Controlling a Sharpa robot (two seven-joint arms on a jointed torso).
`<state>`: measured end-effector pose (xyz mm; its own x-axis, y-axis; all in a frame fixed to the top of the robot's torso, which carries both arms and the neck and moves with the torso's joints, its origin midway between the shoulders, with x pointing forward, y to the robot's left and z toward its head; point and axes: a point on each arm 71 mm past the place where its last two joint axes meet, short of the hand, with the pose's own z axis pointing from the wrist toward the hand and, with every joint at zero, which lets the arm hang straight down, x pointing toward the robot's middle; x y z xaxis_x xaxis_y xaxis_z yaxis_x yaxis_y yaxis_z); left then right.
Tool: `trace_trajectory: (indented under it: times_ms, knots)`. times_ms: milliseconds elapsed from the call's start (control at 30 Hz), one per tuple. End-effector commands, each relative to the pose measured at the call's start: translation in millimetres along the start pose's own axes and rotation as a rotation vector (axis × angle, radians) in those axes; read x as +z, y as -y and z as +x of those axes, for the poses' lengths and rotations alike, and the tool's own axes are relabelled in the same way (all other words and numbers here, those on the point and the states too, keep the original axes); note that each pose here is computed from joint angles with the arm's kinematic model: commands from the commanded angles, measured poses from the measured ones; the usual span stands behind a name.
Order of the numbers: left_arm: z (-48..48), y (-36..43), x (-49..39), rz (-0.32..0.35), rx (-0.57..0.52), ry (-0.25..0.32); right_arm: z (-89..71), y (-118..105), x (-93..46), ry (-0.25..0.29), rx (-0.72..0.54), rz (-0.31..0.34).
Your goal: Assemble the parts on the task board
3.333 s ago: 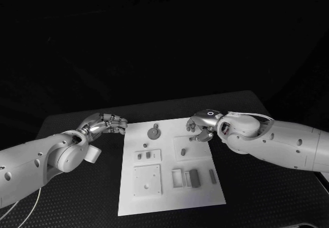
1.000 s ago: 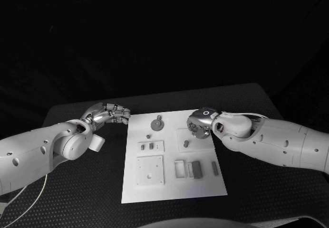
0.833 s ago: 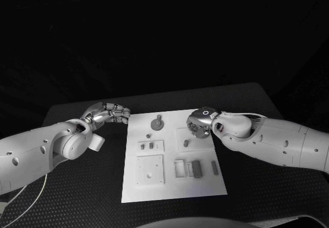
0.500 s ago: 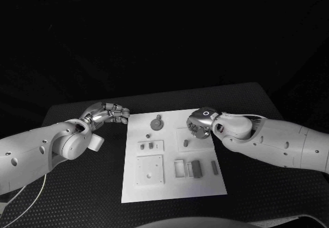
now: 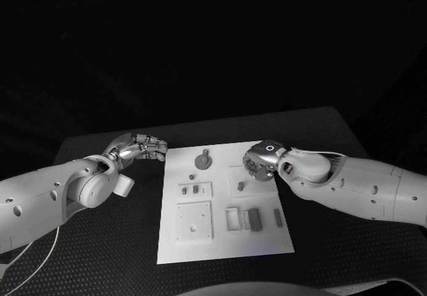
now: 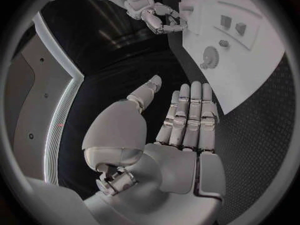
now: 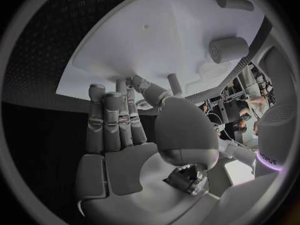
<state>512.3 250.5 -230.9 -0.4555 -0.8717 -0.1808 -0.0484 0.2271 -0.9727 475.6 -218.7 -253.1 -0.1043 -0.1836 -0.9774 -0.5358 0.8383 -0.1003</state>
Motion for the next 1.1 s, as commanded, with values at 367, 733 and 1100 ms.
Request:
trace_trajectory:
  times_ms: [367,733,1100]
  knots:
    - [-1.0,0.8,0.8,0.007,0.0,0.005,-10.7,1.4,-1.7,0.02,0.02,0.009]
    - [-0.7,0.7,1.4,0.006,0.0,0.005,-24.7,4.3,-0.4,0.032,0.016,0.01]
    - [-1.8,0.4,1.2,0.004,0.001,0.008,-40.6,-6.0,-4.9,0.057,0.091,-0.019]
